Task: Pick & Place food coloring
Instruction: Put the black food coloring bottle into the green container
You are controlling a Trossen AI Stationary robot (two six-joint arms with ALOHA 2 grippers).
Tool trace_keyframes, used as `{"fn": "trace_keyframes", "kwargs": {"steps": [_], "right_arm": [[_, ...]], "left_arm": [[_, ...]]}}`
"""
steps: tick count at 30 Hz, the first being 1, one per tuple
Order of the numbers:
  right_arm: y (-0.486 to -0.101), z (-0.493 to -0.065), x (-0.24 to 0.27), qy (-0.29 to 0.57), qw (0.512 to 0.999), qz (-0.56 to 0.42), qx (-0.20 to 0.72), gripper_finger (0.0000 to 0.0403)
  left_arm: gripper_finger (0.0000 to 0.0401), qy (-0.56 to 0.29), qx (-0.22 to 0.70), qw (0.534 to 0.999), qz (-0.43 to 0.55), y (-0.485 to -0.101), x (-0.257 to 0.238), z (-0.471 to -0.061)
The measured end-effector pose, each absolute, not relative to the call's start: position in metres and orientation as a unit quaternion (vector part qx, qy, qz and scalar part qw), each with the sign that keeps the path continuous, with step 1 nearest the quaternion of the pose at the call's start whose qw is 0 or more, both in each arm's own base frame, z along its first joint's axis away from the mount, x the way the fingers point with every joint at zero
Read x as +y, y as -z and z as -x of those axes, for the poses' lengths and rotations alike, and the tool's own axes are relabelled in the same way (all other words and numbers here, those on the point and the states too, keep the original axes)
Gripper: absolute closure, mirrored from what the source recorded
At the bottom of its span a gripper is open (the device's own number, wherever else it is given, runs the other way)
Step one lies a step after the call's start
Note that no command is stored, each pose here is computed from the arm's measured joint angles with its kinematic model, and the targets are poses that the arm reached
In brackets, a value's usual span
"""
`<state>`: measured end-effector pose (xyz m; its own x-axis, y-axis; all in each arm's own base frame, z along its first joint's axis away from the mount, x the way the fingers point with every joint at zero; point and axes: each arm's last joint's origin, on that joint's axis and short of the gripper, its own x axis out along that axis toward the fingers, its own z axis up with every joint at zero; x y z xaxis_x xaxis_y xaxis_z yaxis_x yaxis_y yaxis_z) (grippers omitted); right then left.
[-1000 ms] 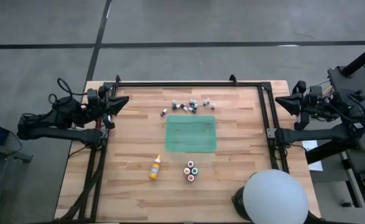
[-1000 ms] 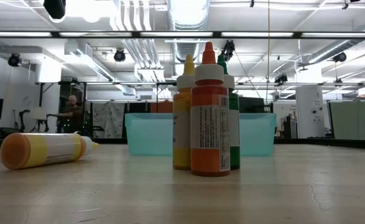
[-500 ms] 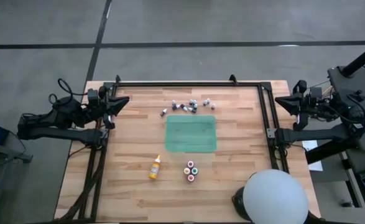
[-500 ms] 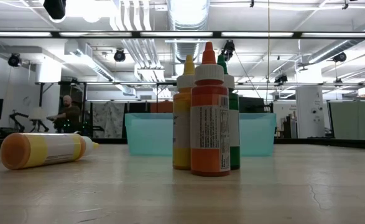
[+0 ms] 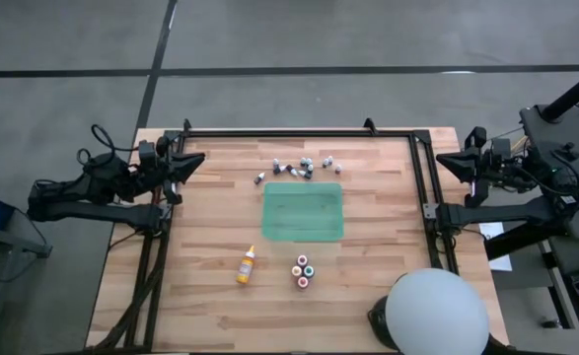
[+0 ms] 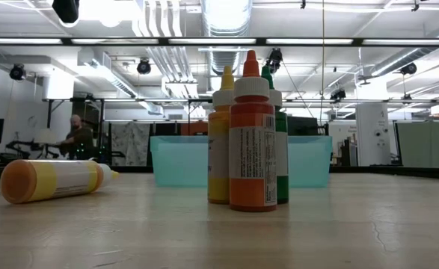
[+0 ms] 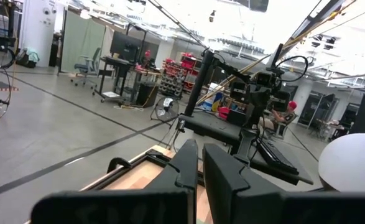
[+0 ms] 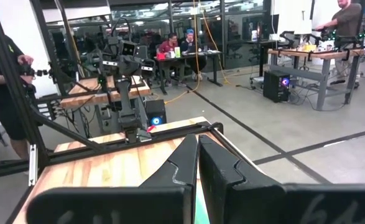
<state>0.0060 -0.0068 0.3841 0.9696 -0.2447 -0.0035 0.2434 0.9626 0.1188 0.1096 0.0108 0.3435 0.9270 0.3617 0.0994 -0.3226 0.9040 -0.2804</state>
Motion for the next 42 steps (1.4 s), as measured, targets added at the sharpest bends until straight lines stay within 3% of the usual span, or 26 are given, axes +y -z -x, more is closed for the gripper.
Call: {"fn": "trace_keyframes", "kwargs": {"steps": [7,19,23,32,42], "right_arm": [[-0.384,-0.006,-0.007,0.123,0.991,-0.06,-0.005,0.0394],[-0.384,-0.006,-0.007,0.123,0.991,-0.059,-0.006,0.0394],[-0.384,-0.006,-0.007,0.123,0.991,-0.059,-0.006,0.0394],[-0.384,-0.006,-0.007,0.123,0.991,-0.06,-0.006,0.0394],[-0.384,-0.006,-0.007,0.123,0.991,-0.059,-0.006,0.0394]], "left_arm": [[0.0367,-0.215,-0.071,0.964,0.138,-0.342,0.013,-0.113],[0.0192,-0.222,-0.059,0.962,0.144,-0.338,0.013,-0.124],[0.0152,-0.227,-0.047,0.963,0.141,-0.336,0.014,-0.13],[0.014,-0.199,-0.003,0.972,0.122,-0.329,0.012,-0.148],[0.0142,-0.187,0.053,0.979,0.064,-0.352,0.011,-0.169]]}}
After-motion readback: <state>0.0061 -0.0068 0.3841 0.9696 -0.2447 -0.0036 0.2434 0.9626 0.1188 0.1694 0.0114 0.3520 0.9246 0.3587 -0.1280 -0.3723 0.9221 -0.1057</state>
